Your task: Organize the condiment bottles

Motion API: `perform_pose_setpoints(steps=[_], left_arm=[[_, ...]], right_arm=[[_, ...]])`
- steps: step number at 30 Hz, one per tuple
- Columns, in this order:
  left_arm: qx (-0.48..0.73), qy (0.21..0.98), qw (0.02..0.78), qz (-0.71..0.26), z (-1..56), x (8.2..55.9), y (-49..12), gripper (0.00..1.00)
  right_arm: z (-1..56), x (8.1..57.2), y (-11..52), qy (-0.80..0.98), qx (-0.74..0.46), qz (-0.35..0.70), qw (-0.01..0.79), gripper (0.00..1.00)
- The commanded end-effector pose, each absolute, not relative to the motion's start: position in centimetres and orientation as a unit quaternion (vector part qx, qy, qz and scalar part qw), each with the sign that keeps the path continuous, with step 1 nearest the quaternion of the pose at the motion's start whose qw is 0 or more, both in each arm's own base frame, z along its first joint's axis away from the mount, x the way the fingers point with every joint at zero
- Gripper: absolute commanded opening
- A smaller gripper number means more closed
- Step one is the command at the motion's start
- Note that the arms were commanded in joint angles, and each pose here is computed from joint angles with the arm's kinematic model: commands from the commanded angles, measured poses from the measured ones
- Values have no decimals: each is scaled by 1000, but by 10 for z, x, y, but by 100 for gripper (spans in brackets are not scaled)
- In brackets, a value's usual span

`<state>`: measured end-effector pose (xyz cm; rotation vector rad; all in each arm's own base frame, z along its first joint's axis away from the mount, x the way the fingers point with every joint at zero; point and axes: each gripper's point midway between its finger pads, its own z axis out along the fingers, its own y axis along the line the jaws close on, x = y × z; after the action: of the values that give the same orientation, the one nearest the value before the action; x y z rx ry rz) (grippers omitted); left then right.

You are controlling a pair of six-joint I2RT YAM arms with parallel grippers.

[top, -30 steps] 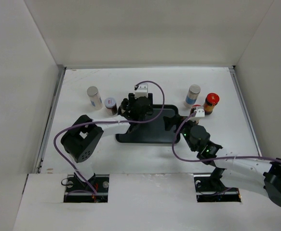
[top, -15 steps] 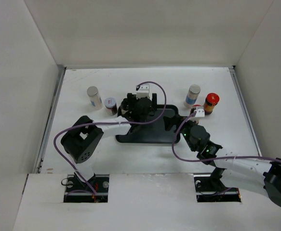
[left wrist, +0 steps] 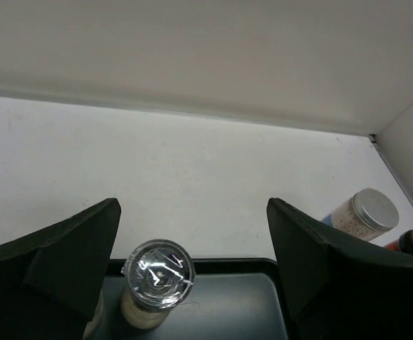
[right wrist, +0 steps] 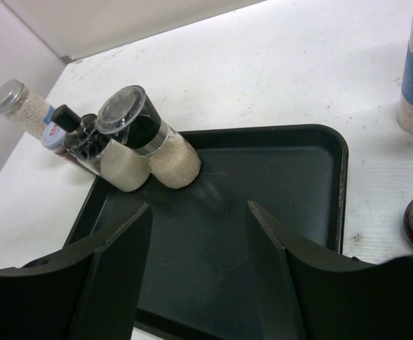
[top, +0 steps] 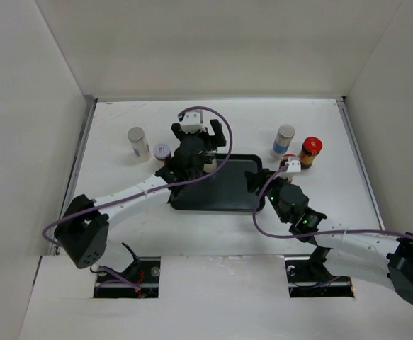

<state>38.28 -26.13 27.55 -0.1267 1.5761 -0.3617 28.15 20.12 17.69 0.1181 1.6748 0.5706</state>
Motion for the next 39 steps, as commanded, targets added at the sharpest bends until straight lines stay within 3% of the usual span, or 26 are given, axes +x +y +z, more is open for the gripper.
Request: perform_pose_setpoints(steps=[1,3,6,9,13,15,20,30,39], left_arm=[[-96,682,709,-149,297,379,-220,78],[-125,689,705,-113,292,382,-184,72],[-169,708,685,-35,280,387,-122,78],[-221,713,665,22,268,393,-63,87],[-247,729,636,50,242,411,-23,90],[-249,739,624,56,230,421,-18,90],[-256,750,604,79,212,440,-2,88],[-252,762,592,72,200,476,5,81],[-245,780,571,73,173,473,2,76]], right_arm=[[186,284,200,720,59,258,641,56],[185,284,201,721,58,257,641,47],[184,284,203,724,55,258,638,45],[182,284,204,725,56,258,636,58],[180,284,206,726,57,260,634,80],[179,285,206,726,57,259,634,86],[181,284,207,725,54,261,635,91],[180,281,214,727,46,269,630,92],[183,280,212,723,47,271,633,92]])
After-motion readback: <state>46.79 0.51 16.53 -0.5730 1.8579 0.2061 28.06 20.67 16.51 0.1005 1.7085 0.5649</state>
